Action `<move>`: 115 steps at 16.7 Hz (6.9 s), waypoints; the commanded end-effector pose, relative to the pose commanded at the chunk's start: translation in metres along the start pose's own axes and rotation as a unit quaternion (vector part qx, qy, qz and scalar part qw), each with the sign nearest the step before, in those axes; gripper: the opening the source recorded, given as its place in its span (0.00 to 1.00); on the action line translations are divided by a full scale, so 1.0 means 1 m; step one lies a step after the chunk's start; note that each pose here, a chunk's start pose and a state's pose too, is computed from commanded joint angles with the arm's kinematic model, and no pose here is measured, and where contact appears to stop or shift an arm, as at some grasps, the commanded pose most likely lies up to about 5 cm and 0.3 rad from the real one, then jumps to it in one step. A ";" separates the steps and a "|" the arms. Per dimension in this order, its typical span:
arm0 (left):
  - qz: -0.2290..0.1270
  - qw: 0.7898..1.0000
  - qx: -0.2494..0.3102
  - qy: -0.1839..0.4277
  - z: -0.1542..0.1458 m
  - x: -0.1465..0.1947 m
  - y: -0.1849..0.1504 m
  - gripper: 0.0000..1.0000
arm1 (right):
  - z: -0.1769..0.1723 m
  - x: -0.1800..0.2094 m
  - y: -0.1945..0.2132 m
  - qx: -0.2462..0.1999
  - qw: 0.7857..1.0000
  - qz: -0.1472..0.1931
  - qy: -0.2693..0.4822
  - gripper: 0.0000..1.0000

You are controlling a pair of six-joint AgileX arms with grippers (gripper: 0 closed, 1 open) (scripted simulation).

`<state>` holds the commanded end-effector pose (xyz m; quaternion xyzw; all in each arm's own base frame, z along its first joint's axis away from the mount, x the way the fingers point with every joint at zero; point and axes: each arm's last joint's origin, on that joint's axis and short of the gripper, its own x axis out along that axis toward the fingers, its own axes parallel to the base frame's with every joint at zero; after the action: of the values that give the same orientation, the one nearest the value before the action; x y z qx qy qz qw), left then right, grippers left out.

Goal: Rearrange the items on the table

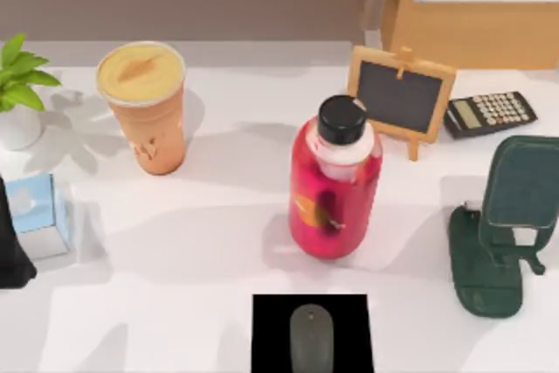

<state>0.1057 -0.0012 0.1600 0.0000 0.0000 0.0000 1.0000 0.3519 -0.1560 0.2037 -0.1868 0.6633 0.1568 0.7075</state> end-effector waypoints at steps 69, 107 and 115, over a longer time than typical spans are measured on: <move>0.000 1.000 0.000 0.000 0.000 0.000 0.000 1.00 | 0.008 -0.132 0.279 0.206 0.894 -0.212 -0.337 0.00; 0.000 1.000 0.000 0.000 0.000 0.000 0.000 1.00 | -0.044 -0.030 0.336 0.243 0.832 -0.126 -0.482 0.30; 0.000 1.000 0.000 0.000 0.000 0.000 0.000 1.00 | -0.044 -0.030 0.336 0.243 0.832 -0.126 -0.482 0.90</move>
<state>0.1057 -0.0012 0.1600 0.0000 0.0000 0.0000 1.0000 0.1535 0.1197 0.2127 0.0087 0.2257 -0.0299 0.9737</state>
